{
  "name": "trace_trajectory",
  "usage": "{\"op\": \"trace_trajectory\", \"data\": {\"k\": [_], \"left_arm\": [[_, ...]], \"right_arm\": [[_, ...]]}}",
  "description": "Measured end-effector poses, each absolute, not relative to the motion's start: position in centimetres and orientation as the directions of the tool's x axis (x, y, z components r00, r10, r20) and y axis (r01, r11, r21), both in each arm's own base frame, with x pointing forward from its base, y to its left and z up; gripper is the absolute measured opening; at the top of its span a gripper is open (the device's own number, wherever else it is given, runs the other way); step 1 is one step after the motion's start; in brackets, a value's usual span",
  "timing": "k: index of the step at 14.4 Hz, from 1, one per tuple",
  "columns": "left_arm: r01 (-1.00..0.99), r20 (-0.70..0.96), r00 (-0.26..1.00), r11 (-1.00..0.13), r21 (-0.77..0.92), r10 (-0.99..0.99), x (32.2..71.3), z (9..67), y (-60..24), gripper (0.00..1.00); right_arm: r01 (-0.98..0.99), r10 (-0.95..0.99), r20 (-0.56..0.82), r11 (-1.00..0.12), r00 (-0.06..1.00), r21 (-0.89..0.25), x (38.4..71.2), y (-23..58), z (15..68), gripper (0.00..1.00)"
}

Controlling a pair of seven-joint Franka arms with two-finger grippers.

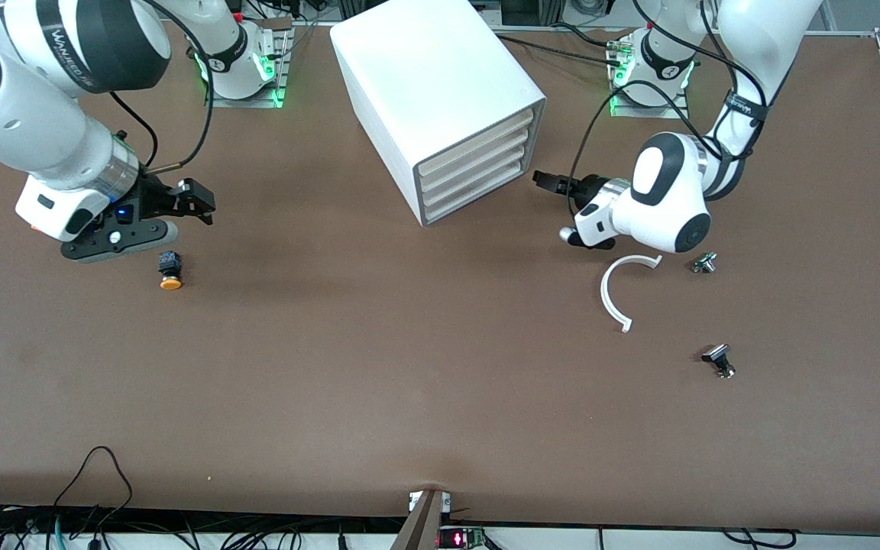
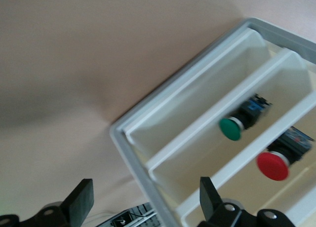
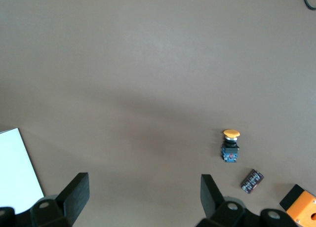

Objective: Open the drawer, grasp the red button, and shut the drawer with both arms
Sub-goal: 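Reach the left gripper to the drawer handle while the right gripper advances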

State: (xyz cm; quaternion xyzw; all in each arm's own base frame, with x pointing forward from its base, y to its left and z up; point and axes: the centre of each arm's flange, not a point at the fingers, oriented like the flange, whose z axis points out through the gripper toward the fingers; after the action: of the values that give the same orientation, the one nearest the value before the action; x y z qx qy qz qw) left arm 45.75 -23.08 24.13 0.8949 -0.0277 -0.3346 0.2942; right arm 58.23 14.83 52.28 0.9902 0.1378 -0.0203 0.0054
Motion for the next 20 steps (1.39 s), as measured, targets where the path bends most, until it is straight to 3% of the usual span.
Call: {"op": "trace_trajectory", "data": {"k": [7, 13, 18, 20], "left_arm": [[0.129, -0.451, 0.797, -0.617, 0.776, -0.401, 43.2, 22.7, -25.2, 0.93], [0.124, -0.401, 0.802, -0.534, 0.836, -0.442, 41.8, 21.6, -26.3, 0.90], [0.110, -0.401, 0.794, -0.541, 0.834, -0.457, 40.2, 21.1, -28.3, 0.75], [0.112, -0.405, 0.792, -0.543, 0.832, -0.456, 39.9, 20.8, -28.3, 0.57]], "right_arm": [[0.381, 0.384, -0.020, -0.920, 0.923, -0.095, 59.0, 16.6, 51.4, 1.00], [0.620, 0.621, 0.028, -0.779, 0.783, -0.094, 58.8, 18.5, 52.5, 1.00], [0.795, 0.791, 0.073, -0.604, 0.607, -0.056, 58.8, 19.7, 54.2, 1.00], [0.850, 0.847, 0.062, -0.527, 0.527, -0.031, 58.5, 21.0, 54.3, 1.00]]}}
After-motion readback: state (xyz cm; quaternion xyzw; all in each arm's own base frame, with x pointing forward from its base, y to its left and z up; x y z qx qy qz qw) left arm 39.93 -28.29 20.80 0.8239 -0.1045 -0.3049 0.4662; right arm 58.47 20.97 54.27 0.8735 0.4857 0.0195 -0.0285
